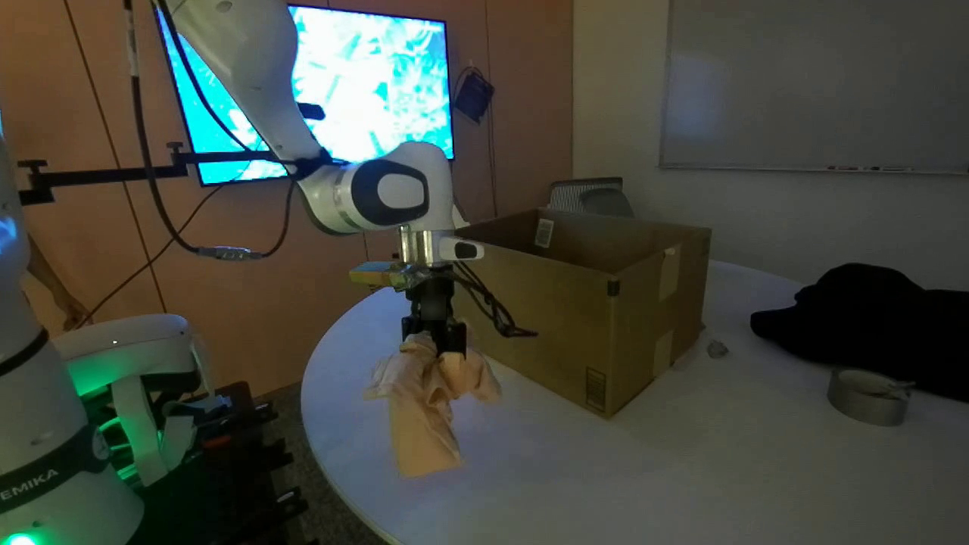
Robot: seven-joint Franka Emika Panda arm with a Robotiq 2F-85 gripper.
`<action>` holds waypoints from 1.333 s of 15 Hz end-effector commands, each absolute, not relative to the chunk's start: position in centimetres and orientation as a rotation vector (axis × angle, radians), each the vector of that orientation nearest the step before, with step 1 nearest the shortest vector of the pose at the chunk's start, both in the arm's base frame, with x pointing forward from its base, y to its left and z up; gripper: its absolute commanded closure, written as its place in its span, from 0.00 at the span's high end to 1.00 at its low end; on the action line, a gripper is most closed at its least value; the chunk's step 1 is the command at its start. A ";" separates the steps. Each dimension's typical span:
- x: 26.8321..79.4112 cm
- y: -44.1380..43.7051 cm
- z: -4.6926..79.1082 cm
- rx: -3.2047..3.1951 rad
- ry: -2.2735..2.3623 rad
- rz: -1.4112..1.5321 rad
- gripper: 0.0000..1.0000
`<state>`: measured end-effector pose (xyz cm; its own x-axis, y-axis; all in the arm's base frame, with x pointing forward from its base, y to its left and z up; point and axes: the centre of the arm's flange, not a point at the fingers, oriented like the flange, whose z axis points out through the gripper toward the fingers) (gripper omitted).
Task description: Put the black marker on the towel then fold the towel twice and put it in the box.
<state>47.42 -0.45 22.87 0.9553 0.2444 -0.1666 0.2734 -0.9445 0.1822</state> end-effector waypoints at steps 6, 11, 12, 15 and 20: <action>52.9 -1.9 37.0 2.919 0.350 -0.086 0.00; 58.5 -2.4 42.7 2.920 0.354 0.071 0.00; 59.7 -2.4 43.5 2.914 0.350 0.102 0.00; 63.7 -1.3 45.1 2.886 0.359 0.194 0.00; 69.1 2.2 44.7 2.872 0.427 0.330 0.00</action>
